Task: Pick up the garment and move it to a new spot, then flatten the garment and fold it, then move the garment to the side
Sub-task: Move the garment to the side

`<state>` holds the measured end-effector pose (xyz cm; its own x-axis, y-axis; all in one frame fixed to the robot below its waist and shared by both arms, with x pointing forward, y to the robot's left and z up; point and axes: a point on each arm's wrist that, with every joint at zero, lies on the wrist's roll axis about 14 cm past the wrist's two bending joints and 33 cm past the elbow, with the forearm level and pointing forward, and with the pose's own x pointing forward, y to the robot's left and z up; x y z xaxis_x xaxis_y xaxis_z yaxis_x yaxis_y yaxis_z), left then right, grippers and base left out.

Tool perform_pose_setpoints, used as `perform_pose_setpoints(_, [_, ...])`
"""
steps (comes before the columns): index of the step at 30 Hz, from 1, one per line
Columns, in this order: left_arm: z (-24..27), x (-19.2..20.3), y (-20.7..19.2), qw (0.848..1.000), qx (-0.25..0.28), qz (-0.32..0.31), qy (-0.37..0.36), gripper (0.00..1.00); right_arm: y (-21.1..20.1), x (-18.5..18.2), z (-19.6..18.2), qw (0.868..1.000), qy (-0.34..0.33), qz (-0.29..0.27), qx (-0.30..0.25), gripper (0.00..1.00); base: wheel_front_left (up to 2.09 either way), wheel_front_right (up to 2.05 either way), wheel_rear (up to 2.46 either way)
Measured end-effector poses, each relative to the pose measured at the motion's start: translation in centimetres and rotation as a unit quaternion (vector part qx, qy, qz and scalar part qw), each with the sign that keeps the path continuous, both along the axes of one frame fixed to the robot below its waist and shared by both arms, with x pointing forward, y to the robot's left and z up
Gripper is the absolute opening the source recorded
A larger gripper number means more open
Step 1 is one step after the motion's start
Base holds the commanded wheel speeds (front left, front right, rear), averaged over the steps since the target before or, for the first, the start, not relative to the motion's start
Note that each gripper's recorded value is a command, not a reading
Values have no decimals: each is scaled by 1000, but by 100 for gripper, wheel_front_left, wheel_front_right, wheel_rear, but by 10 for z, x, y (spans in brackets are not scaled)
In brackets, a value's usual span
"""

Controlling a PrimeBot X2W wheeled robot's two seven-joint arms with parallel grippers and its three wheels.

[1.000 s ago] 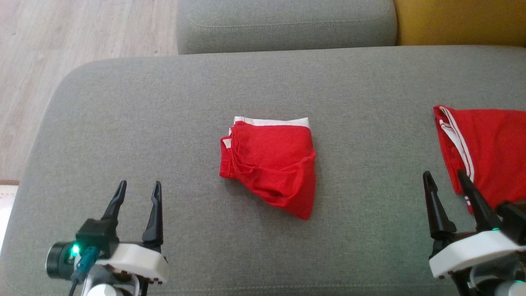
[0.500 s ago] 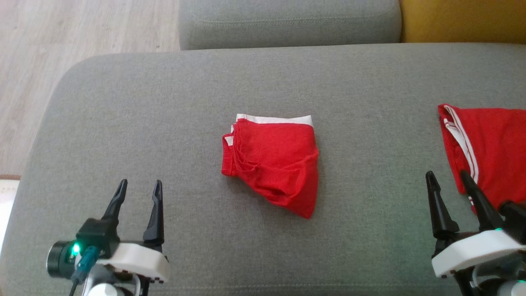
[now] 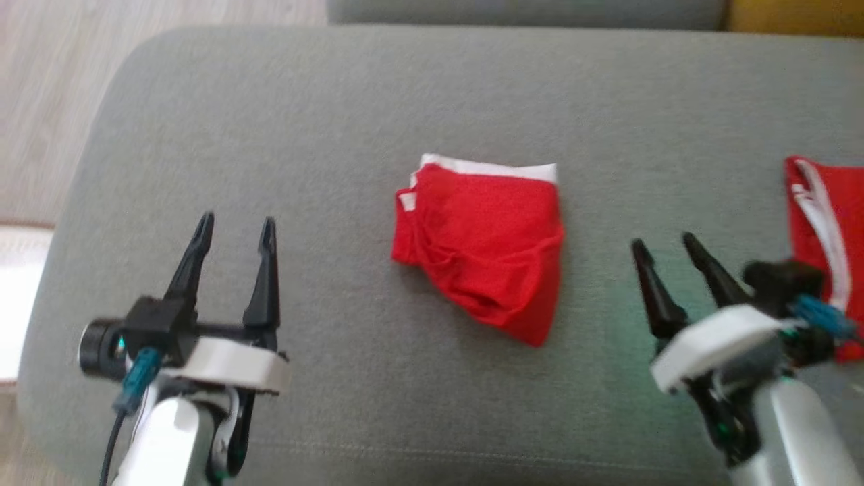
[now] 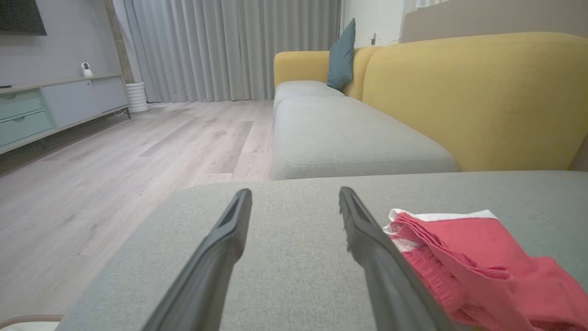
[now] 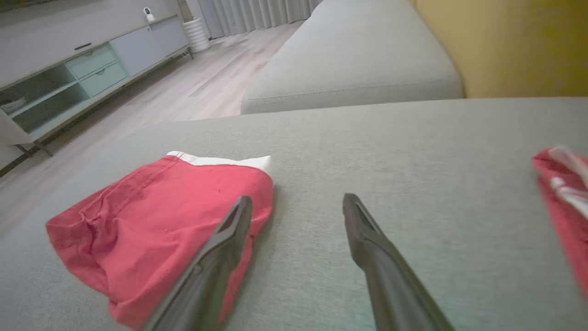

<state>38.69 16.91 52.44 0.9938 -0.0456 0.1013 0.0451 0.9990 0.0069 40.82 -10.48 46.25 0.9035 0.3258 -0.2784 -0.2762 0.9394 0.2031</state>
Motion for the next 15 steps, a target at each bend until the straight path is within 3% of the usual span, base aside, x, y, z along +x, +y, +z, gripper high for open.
perform_pose_setpoints(7, [-14, 6, 6, 1000, -8, 16, 13, 100, 65, 16, -52, 993, 86, 76, 21, 100, 0, 0, 0])
perform_pose_setpoints(11, [-24, 4, 13, 999, -6, 27, 30, 100, 73, -1, -97, 981, 169, 94, 2, 100, 0, 0, 0])
perform_pose_setpoints(14, [-27, 3, 17, 999, -5, 33, 32, 100, 83, 2, -99, 978, 180, 106, 10, 100, 0, 0, 0])
perform_pose_setpoints(15, [-27, 4, 17, 999, -6, 33, 32, 100, 87, 2, -99, 977, 183, 112, 13, 88, 0, 0, 0])
